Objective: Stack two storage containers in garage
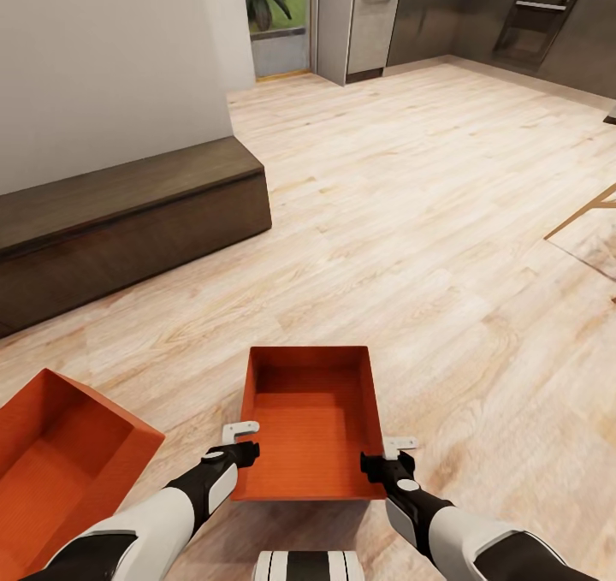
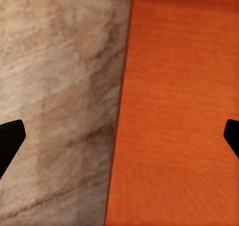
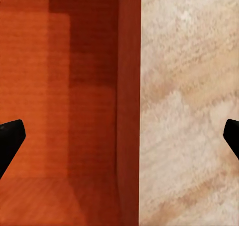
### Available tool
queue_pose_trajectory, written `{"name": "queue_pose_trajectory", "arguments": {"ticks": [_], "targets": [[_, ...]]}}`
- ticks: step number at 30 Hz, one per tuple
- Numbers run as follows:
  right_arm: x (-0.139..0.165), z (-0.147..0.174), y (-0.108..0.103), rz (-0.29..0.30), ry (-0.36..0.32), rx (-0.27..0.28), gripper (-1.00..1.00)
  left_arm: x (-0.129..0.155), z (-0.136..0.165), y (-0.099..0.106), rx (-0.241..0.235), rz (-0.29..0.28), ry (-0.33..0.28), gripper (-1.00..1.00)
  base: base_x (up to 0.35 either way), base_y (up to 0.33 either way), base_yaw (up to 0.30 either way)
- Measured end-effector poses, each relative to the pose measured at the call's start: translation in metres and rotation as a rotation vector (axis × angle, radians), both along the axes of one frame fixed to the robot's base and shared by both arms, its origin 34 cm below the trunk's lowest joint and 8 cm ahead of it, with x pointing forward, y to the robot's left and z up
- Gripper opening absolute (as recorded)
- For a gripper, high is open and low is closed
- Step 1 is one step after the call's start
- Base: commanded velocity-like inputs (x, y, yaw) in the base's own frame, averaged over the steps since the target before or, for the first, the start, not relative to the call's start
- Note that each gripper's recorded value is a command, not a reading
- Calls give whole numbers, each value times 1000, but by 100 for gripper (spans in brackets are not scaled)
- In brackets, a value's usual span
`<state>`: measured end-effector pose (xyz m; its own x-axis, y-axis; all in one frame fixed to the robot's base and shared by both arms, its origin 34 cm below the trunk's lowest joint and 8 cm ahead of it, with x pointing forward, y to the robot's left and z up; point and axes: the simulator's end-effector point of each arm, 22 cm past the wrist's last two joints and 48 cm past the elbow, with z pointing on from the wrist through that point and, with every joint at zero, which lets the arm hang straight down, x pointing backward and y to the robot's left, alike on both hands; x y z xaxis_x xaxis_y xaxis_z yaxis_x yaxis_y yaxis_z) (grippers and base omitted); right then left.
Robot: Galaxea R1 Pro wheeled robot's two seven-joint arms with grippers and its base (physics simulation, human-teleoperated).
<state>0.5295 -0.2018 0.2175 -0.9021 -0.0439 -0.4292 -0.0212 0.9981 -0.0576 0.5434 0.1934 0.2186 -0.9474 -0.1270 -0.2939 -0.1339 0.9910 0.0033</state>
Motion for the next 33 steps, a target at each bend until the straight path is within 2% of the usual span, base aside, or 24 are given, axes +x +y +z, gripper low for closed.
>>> {"name": "queue_pose_trajectory", "arguments": {"ticks": [33], "targets": [[-3,-1,-2,1,9,-3,100,0,0,2,3,1,0,100,0,0,0]]}}
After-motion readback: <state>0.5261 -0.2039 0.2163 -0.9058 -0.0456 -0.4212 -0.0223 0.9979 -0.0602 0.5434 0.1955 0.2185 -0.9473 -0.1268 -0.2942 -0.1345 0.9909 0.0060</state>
